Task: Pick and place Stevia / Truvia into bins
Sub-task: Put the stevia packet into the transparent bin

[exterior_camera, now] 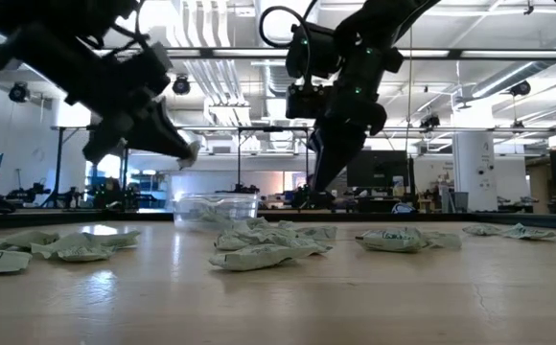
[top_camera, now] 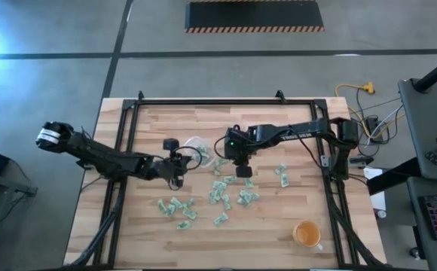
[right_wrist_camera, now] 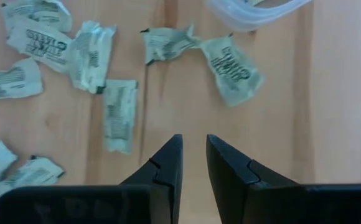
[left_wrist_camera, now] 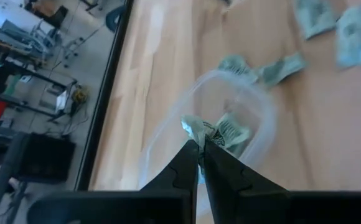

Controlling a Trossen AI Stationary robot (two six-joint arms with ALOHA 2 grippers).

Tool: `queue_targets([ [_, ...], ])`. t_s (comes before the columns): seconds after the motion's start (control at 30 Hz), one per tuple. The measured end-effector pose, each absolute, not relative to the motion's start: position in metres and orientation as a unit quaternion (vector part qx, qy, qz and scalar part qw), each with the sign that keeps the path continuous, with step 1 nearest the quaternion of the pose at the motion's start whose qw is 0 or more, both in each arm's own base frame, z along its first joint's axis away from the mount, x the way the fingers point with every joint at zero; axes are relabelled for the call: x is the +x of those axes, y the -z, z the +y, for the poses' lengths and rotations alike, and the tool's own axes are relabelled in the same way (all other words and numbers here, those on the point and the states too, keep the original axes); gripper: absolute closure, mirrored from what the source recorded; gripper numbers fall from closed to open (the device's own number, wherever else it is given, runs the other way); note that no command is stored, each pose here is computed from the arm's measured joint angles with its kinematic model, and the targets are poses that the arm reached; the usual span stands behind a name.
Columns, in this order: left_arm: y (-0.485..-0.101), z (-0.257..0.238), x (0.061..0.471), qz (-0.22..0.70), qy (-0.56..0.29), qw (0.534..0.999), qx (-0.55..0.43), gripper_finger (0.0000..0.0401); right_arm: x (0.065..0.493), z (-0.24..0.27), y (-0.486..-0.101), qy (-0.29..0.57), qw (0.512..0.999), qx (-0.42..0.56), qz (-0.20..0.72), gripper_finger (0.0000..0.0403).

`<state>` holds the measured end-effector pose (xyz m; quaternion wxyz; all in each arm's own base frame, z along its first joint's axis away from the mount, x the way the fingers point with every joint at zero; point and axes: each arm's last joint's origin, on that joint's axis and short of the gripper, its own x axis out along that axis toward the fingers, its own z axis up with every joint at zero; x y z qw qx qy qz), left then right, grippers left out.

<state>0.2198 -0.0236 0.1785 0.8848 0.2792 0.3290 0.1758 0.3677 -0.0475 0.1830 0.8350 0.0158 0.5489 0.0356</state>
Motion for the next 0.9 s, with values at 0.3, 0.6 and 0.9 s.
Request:
queue_targets([
  [0.3, -0.173, 0.005, 0.225, 0.359, -0.203, 0.861, 0.299, 0.0395, 0.368, -0.021, -0.181, -0.04, 0.83, 0.034, 0.555, 0.0339],
  [0.6, -0.172, 0.031, 0.231, 0.352, -0.162, 0.877, 0.285, 0.0395, 0.368, -0.004, -0.181, -0.036, 0.827, 0.055, 0.558, 0.034],
  [0.9, -0.165, 0.041, 0.236, 0.357, -0.144, 0.881, 0.276, 0.0395, 0.362, -0.002, -0.182, 0.041, 0.813, 0.06, 0.578, 0.0344],
])
